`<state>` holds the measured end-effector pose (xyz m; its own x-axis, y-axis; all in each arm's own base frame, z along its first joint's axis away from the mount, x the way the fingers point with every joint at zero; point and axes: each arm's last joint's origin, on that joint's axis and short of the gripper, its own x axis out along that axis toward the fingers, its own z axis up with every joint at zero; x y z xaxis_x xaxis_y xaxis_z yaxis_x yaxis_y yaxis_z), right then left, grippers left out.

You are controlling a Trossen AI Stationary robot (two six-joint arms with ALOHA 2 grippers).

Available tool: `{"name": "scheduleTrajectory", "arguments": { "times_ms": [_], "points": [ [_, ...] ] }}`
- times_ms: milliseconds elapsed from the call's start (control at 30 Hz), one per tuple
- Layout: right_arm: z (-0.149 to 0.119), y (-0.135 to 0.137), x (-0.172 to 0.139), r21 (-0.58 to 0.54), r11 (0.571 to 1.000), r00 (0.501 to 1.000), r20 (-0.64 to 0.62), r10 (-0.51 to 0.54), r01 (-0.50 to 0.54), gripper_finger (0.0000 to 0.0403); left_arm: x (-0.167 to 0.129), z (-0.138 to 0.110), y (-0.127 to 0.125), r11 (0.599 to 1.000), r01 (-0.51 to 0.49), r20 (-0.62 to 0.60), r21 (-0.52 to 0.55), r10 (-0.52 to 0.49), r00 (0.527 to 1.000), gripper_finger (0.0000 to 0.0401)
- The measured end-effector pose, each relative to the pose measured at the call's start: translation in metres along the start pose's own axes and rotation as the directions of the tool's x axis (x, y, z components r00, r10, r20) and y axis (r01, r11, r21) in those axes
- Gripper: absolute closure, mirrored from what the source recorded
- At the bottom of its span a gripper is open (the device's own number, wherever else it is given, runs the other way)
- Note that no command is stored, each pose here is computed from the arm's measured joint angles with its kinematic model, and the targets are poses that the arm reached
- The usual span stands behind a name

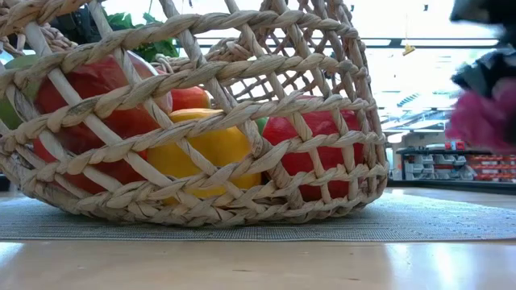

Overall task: Build produce basket
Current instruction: Put the purple grapes into the brown woven basket

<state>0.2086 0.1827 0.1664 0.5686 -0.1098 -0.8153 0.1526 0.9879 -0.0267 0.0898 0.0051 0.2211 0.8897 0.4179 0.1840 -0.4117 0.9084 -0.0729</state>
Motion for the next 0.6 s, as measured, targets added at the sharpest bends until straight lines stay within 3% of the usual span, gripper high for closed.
{"name": "scheduleTrajectory", "arguments": {
  "times_ms": [167, 367, 500, 600],
  "points": [
    [0.045, 0.005, -0.022, -0.122, 0.992, 0.998, 0.049, -0.030, 0.035, 0.0197, 0.000, 0.000, 0.000, 1.000, 0.000, 0.000, 0.000, 0.000, 1.000, 0.0367],
    [0.107, 0.012, -0.064, -0.283, 0.956, 0.977, 0.215, -0.009, 0.071, 0.0197, 0.000, 0.000, 0.000, 1.000, 0.000, 0.000, 0.000, 0.000, 1.000, 0.0373],
    [0.145, 0.012, -0.094, -0.370, 0.918, 0.929, 0.369, 0.001, 0.146, 0.0197, 0.000, 0.000, 0.000, 1.000, 0.000, 0.000, 0.000, 0.000, 1.000, 0.0376],
    [0.173, 0.011, -0.110, -0.408, 0.887, 0.864, 0.503, 0.021, 0.216, 0.0197, 0.000, 0.000, 0.000, 1.000, 0.000, 0.000, 0.000, 0.000, 1.000, 0.0374]
  ]
}}
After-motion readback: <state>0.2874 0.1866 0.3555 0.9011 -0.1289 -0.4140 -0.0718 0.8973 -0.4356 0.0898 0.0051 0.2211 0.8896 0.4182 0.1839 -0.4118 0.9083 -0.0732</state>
